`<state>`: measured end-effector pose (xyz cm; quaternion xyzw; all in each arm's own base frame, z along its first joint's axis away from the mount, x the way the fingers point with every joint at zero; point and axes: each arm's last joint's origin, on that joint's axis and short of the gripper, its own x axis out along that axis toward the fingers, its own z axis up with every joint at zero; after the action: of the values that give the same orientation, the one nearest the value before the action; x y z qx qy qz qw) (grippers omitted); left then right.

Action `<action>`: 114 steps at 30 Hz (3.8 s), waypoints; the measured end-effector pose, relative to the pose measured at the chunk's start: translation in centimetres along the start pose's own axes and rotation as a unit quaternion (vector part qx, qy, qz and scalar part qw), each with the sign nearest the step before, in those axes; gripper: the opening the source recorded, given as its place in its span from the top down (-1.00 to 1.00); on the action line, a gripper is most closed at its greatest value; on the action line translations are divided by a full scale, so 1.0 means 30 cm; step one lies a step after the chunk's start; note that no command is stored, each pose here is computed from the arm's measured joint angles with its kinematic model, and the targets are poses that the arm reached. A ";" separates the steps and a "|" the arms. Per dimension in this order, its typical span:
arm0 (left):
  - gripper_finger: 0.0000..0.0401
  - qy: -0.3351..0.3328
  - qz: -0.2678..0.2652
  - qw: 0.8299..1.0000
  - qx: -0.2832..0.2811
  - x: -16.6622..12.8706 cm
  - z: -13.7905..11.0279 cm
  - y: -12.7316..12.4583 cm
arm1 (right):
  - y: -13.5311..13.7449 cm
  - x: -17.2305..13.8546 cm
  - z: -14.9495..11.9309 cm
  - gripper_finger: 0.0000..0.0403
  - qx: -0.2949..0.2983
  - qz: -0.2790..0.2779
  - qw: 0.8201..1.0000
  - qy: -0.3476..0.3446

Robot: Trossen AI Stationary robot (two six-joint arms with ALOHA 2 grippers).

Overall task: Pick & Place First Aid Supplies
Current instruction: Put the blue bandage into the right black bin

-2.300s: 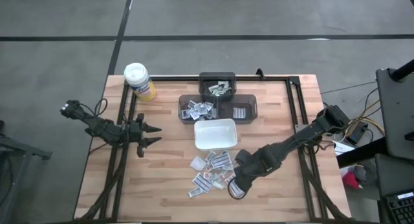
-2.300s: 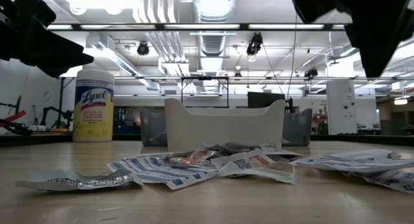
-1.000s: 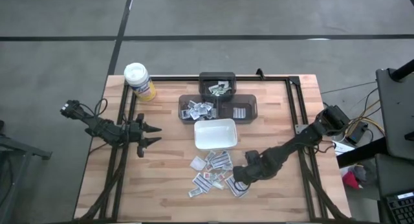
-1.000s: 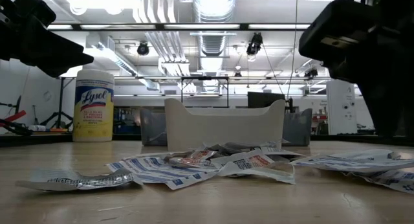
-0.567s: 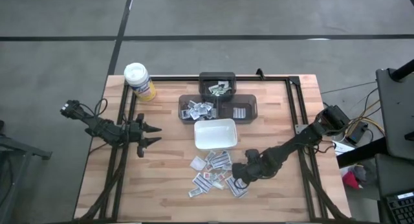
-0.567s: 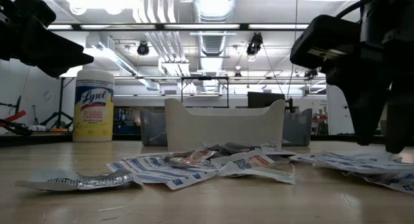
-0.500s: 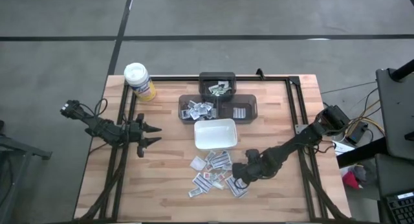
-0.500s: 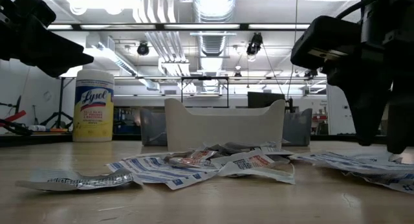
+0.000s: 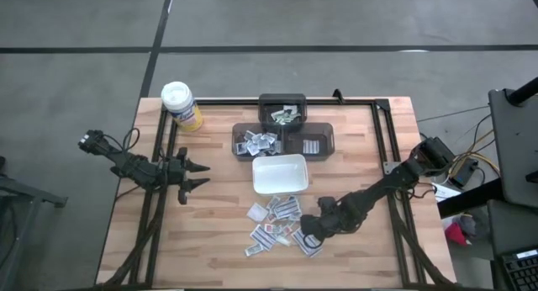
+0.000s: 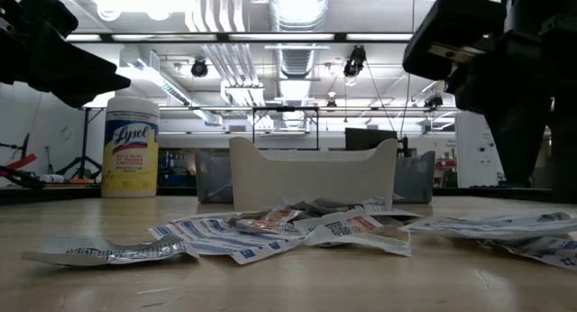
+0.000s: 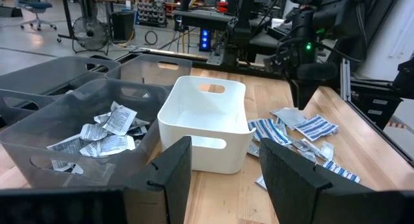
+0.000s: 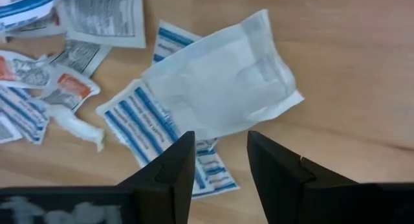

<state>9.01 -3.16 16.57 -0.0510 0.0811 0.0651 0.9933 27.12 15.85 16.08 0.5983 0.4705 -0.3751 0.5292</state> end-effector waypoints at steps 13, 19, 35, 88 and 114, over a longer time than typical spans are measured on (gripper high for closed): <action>0.12 0.000 0.000 1.000 0.000 0.000 0.000 0.000 | -0.037 -0.001 -0.054 0.30 0.037 0.002 0.999 -0.016; 0.12 0.000 0.000 1.000 0.000 0.000 0.000 0.000 | -0.064 0.014 -0.036 0.30 0.055 -0.014 0.998 -0.036; 0.12 0.000 0.000 1.000 0.000 0.000 0.000 0.000 | -0.081 0.036 -0.014 0.33 0.067 -0.001 0.996 -0.058; 0.12 0.000 0.000 1.000 0.000 0.000 0.000 0.000 | -0.046 0.015 -0.018 0.36 0.041 0.011 0.998 -0.048; 0.12 0.000 0.000 1.000 0.002 0.000 0.000 0.000 | -0.101 0.061 0.021 0.62 0.058 -0.001 0.994 -0.090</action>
<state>9.01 -3.17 16.57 -0.0488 0.0813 0.0649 0.9934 24.75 15.53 13.39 0.5913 0.3994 -0.4547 0.5330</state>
